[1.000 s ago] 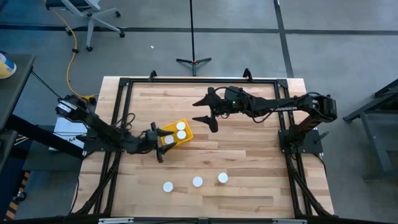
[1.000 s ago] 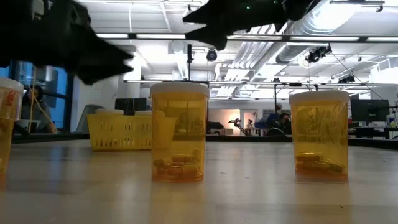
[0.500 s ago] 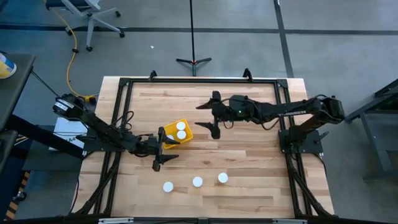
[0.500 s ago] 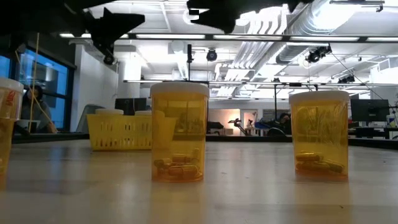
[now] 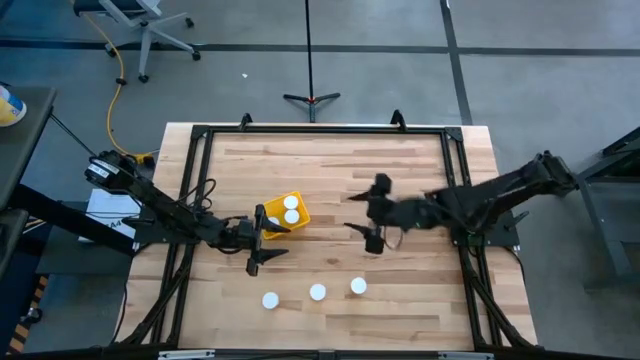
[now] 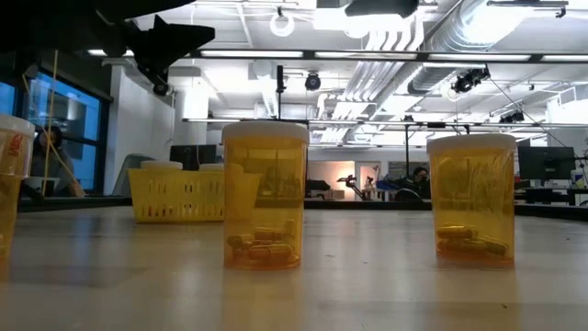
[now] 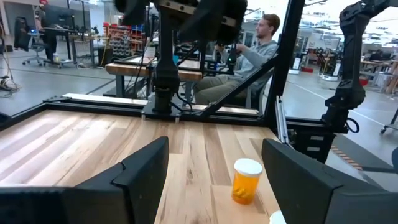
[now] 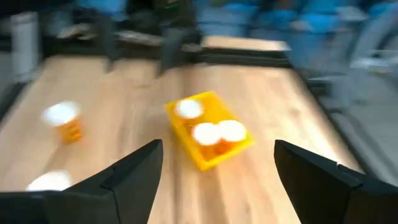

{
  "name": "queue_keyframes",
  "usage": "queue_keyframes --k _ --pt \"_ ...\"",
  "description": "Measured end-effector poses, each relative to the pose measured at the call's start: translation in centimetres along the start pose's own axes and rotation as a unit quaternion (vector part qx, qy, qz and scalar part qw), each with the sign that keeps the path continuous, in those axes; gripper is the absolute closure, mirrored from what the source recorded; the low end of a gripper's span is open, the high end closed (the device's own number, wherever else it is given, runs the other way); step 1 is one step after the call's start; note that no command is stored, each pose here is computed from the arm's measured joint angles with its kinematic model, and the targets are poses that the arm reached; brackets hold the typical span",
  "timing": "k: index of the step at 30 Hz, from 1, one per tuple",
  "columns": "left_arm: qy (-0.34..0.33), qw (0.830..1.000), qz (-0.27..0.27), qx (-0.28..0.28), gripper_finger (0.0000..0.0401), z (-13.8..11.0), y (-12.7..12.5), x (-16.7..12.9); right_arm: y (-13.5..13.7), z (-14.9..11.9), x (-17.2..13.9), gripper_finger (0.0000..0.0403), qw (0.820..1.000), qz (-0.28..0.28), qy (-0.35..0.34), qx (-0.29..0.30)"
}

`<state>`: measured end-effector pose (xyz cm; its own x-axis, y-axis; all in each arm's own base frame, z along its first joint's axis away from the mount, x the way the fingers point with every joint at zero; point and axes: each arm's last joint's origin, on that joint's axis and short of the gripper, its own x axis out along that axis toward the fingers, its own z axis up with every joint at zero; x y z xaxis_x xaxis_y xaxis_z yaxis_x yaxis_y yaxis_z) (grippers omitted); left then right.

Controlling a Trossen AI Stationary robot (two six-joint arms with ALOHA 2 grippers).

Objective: Pick and place pill bottles into a basket
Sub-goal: Put the orange pill bottle into the yellow basket

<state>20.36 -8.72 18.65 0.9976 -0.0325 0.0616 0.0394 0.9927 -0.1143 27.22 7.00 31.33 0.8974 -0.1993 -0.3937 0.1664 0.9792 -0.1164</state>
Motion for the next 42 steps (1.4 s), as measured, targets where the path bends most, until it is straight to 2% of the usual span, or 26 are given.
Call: queue_keyframes --k 3,5,9,18,24,28,35,42 --pt "0.003 1.000 0.001 0.001 0.0107 -0.1 0.0 0.0 2.4 -0.9 -1.6 0.0105 0.999 -0.044 -0.011 -0.028" --pt "0.003 1.000 0.001 0.001 0.0107 -0.1 0.0 0.0 3.8 -2.0 -2.7 0.0105 0.998 -0.052 -0.005 -0.040" --pt "-0.001 1.000 0.001 -0.002 0.0107 0.0 0.0 0.0 5.8 -4.4 -4.0 0.0105 0.999 -0.041 0.013 -0.019" --pt "-0.001 1.000 0.002 -0.013 0.0107 0.0 0.0 0.0 7.8 -10.7 -4.5 0.0105 0.992 0.059 0.070 0.085" --pt "-0.003 1.000 0.019 0.005 0.0107 0.0 0.1 0.0 8.5 -15.0 -4.8 0.0105 0.983 0.125 0.047 0.125" --pt "-0.003 1.000 0.026 0.017 0.0107 0.0 0.2 0.0 8.3 -16.7 -5.0 0.0105 0.974 0.163 0.013 0.160" --pt "-0.003 0.999 0.032 0.018 0.0107 0.0 0.2 0.0 9.0 -19.7 -4.1 0.0105 0.974 0.171 0.051 0.139" --pt "-0.003 0.999 0.032 0.018 0.0107 0.0 0.2 0.0 10.7 -20.9 -2.4 0.0105 0.980 0.156 0.072 0.104"
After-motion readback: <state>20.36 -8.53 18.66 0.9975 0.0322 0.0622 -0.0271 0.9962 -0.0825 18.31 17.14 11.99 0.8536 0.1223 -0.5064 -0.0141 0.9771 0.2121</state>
